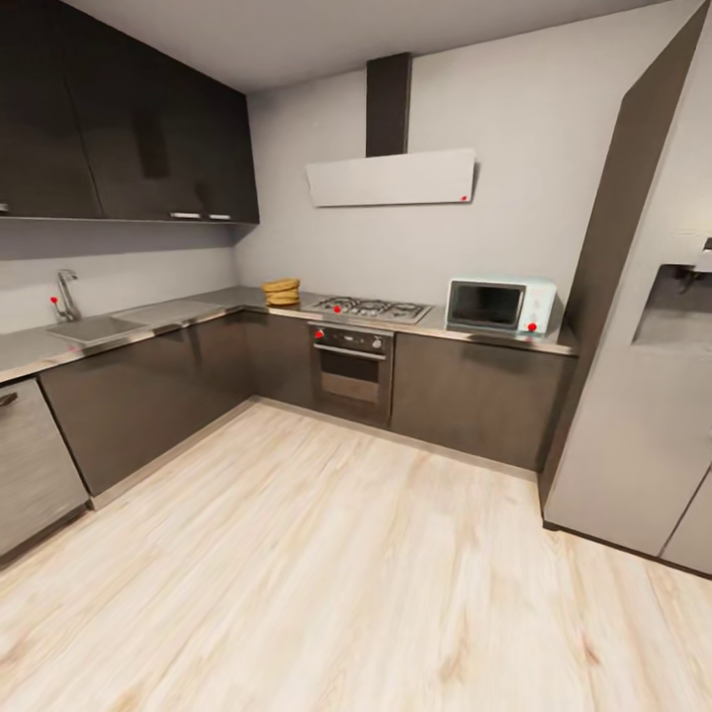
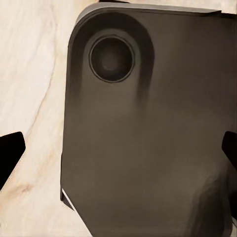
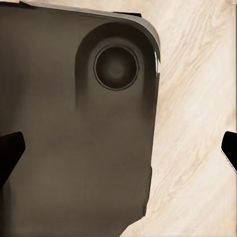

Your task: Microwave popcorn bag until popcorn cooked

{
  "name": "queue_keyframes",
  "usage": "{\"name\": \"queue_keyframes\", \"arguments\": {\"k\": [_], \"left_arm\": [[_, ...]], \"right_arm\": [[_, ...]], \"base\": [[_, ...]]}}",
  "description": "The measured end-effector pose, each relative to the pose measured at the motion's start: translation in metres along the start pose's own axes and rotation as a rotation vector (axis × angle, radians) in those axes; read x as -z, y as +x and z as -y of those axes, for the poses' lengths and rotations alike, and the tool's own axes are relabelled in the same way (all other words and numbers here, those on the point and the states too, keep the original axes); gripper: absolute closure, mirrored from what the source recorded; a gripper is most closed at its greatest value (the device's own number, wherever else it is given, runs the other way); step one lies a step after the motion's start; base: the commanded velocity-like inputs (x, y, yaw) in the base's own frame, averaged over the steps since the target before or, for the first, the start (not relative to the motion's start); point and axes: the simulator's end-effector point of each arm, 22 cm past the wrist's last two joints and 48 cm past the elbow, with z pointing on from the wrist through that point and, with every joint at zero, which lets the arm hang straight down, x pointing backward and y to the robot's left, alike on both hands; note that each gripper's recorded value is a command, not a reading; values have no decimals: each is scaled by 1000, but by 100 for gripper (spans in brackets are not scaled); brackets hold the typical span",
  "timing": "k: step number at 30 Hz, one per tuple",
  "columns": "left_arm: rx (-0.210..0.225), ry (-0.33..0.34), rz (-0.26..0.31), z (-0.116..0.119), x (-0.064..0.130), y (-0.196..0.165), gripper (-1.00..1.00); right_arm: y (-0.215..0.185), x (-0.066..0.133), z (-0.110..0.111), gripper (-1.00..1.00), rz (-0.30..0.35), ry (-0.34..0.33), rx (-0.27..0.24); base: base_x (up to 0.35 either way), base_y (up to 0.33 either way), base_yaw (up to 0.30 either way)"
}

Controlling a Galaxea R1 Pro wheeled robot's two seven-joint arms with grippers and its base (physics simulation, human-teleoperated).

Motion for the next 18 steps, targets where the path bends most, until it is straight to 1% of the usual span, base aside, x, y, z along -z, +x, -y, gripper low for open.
{"name": "queue_keyframes", "arguments": {"k": [18], "left_arm": [[0, 1, 0, 0, 0, 0, -100]], "right_arm": [[1, 0, -1, -100, -4, -3, 9]], "base": [[324, 0, 0]]}}
